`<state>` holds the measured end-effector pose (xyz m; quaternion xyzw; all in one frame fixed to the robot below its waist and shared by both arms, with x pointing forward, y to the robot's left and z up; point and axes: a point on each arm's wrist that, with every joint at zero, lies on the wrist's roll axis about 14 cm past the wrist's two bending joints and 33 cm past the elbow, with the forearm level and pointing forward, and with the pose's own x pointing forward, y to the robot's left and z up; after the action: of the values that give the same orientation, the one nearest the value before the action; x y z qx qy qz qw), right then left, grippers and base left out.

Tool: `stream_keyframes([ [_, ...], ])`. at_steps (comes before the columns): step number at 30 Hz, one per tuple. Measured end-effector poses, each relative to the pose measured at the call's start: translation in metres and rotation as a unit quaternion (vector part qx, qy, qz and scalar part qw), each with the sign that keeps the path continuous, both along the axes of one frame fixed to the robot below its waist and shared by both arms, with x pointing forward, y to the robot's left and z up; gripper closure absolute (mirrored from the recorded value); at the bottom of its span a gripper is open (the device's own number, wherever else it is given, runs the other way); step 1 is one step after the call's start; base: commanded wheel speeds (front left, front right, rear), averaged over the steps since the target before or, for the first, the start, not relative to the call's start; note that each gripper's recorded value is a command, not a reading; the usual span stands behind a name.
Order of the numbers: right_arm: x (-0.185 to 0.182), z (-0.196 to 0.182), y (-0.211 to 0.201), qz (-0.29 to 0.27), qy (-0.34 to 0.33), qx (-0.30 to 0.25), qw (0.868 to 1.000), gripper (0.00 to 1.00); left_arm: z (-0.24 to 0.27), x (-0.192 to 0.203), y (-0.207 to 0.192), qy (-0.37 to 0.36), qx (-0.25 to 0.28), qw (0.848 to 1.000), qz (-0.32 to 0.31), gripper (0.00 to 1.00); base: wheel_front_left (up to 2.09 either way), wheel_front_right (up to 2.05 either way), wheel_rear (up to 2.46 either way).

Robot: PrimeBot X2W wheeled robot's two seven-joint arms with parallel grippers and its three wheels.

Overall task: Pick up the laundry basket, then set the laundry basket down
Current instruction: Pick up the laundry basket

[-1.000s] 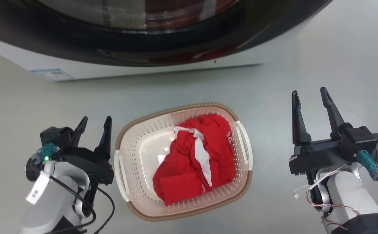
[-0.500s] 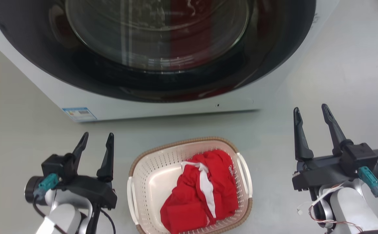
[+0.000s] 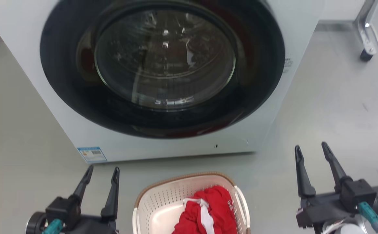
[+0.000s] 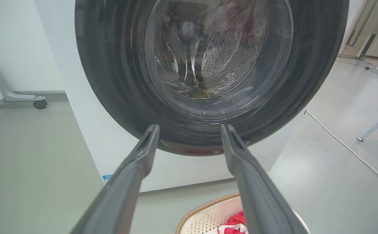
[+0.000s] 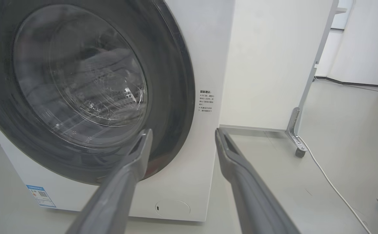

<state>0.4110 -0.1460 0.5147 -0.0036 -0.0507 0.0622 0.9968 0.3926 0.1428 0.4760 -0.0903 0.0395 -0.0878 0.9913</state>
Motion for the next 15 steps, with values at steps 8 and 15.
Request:
stream_keyframes([
  [8, -0.044, 0.01, -0.004, -0.005, -0.014, 0.005, 1.0, 0.0, 0.031, -0.04, 0.004, -0.05, 0.002, 0.999, 0.006, 0.0, 0.0, 0.0, 0.0],
  [15, -0.054, 0.016, -0.004, -0.007, -0.023, 0.008, 1.0, 0.0, 0.037, -0.047, 0.022, -0.062, 0.0, 0.997, 0.043, 0.0, 0.0, 0.0, 0.0],
])
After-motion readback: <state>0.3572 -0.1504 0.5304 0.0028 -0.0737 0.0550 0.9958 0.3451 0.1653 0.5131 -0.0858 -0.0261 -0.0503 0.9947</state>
